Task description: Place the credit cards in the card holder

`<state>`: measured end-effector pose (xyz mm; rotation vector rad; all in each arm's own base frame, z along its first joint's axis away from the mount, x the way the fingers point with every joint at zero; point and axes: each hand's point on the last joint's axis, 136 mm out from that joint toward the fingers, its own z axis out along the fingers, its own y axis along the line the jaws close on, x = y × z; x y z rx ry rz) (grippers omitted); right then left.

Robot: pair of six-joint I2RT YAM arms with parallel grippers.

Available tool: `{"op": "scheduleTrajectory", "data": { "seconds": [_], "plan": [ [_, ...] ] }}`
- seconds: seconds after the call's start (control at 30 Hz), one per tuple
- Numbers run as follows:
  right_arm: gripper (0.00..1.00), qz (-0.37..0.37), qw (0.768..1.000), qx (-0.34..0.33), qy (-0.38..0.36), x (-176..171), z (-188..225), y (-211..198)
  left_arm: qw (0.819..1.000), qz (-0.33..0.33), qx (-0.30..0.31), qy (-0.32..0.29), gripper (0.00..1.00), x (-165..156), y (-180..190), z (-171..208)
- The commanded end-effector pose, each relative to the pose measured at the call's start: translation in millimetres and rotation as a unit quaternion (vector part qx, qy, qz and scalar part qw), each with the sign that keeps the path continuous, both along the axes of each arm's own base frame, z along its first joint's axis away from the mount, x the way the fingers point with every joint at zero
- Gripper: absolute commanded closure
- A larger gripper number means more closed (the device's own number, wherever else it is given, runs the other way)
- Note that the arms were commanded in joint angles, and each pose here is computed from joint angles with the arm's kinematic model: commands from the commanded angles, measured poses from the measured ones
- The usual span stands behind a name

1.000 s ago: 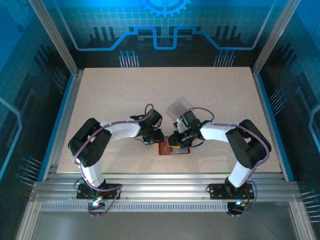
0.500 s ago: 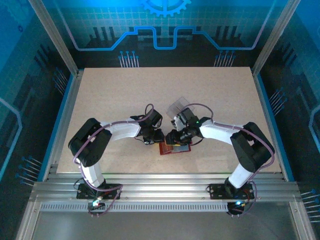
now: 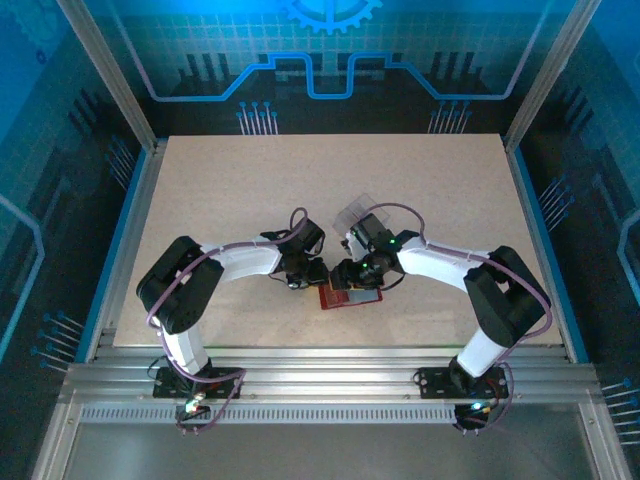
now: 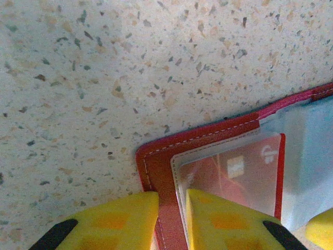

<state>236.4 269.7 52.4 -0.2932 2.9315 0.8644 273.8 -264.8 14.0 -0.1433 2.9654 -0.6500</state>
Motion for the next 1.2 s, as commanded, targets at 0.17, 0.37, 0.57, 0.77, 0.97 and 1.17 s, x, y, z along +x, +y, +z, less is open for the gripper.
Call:
{"op": "scheduleTrajectory", "data": {
  "seconds": [0.17,0.37,0.57,0.77,0.97,1.17],
  "plan": [
    [0.48,0.036,0.999,-0.014,-0.025,-5.3,13.1,5.7,0.999,-0.011,-0.002,0.039,0.74,-25.1,0.4,-16.7],
    [0.45,0.044,0.996,-0.049,-0.056,4.7,27.0,-5.5,0.999,-0.019,-0.041,0.020,0.73,-19.2,-11.5,10.8],
    [0.41,0.041,0.994,-0.073,-0.075,14.1,35.5,-20.0,0.998,-0.021,-0.060,0.008,0.71,-17.1,-14.9,29.8],
    [0.46,0.020,0.993,-0.087,-0.080,25.3,38.6,-44.6,0.997,-0.017,-0.070,-0.002,0.71,-19.1,-12.9,42.8],
    [0.56,0.017,0.990,-0.118,-0.076,34.2,28.4,-60.4,0.997,-0.014,-0.071,0.001,0.73,-21.6,-12.3,42.3],
    [0.61,0.031,0.985,-0.151,-0.076,42.7,19.5,-60.2,0.997,-0.018,-0.070,0.014,0.74,-26.1,-16.8,29.8]
  ]
}}
